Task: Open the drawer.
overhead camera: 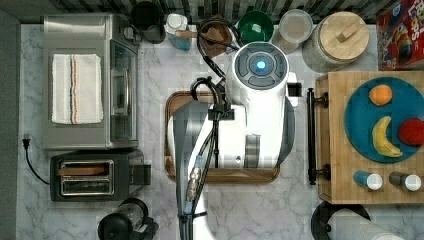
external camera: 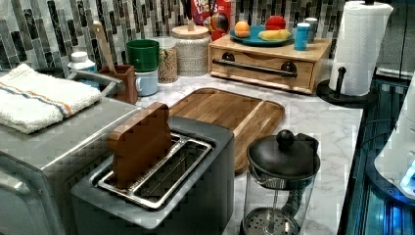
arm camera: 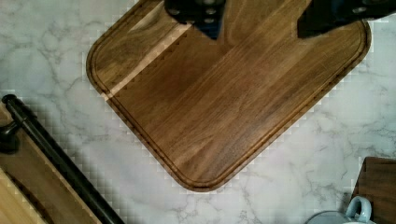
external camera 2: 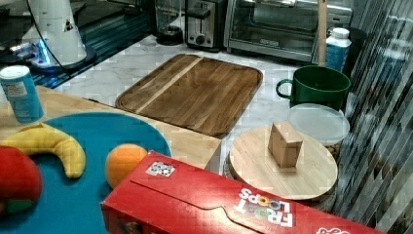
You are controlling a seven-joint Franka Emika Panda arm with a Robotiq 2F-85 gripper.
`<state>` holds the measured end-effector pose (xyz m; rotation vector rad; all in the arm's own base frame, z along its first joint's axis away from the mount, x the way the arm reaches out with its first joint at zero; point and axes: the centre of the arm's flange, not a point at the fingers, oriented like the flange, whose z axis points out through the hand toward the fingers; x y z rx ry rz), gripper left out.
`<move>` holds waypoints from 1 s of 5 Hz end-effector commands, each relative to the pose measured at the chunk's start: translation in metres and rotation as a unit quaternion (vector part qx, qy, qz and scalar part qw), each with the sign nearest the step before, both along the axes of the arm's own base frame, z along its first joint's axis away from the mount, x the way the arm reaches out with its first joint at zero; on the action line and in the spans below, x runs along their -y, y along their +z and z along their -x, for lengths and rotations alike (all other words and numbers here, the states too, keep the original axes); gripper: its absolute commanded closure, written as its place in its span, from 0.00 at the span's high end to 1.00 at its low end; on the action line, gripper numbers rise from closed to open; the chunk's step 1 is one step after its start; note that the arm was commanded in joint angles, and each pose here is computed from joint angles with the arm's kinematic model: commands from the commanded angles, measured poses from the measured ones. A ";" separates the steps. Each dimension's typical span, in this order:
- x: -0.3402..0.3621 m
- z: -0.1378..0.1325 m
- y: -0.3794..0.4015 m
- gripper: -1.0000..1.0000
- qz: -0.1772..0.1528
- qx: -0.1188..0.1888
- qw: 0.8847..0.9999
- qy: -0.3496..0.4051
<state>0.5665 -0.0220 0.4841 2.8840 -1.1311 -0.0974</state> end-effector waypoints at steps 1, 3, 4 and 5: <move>0.000 0.000 0.000 1.00 0.000 0.000 1.000 0.002; 0.015 0.022 -0.013 1.00 -0.003 0.003 0.997 0.075; 0.031 0.034 -0.025 1.00 -0.010 -0.009 0.991 0.135; 0.047 0.046 -0.035 1.00 -0.005 0.001 0.980 0.197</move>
